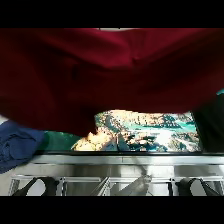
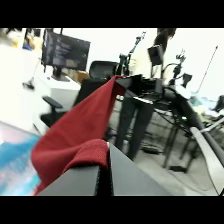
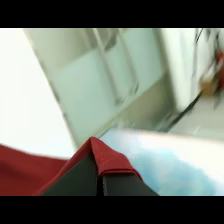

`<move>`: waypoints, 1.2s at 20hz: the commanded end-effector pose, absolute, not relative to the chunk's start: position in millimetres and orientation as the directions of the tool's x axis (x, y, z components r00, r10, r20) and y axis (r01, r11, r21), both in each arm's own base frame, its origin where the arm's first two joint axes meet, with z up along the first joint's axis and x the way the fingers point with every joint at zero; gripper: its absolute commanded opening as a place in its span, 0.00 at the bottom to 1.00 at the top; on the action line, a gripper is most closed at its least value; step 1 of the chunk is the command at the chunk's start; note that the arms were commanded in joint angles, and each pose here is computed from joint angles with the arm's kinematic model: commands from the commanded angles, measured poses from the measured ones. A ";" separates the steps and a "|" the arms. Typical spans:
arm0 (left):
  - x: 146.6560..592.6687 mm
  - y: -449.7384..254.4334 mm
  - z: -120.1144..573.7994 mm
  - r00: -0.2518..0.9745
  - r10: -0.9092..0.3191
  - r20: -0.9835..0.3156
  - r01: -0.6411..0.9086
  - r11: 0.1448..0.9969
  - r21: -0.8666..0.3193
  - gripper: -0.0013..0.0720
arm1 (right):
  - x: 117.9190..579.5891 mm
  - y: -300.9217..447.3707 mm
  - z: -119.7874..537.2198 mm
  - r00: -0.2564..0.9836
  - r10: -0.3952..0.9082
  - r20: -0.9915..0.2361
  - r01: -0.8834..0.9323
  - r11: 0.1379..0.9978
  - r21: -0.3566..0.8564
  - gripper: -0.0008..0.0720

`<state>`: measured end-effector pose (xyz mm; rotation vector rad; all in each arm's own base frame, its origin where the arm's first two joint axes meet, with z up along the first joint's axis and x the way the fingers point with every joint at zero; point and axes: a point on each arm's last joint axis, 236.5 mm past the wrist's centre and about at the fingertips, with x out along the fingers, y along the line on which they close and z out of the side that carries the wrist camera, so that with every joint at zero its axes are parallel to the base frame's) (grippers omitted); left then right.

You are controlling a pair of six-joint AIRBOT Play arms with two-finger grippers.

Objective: Fold the shirts.

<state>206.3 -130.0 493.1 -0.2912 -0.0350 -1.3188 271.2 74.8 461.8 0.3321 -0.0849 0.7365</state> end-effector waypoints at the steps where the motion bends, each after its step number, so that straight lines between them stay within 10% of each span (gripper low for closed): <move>1: 173.9 -145.2 533.6 0.318 -0.927 0.200 0.947 0.301 -0.111 0.06 | 235.3 79.4 520.1 0.814 0.504 0.290 -0.535 0.844 0.037 0.03; 5: 256.8 -105.0 473.6 0.495 -0.868 0.038 0.813 0.447 -0.373 0.06 | 281.5 37.8 470.2 0.896 0.432 0.108 -0.445 0.865 0.231 0.03; 11: 377.7 -123.4 274.6 0.356 -0.901 -0.249 0.524 0.413 -0.745 0.06 | 377.1 13.6 293.2 0.779 0.573 -0.254 -0.345 0.730 0.590 0.03; 18: 513.0 -98.4 42.1 0.397 -0.774 -0.494 0.239 0.607 -0.758 0.06 | 485.0 22.4 26.4 0.614 0.626 -0.481 -0.040 0.633 0.773 0.03; 24: 592.7 -87.1 -10.3 0.452 -0.744 -0.492 0.301 0.646 -0.701 0.06 | 555.0 11.2 -55.7 0.711 0.623 -0.327 -0.014 0.478 0.879 0.03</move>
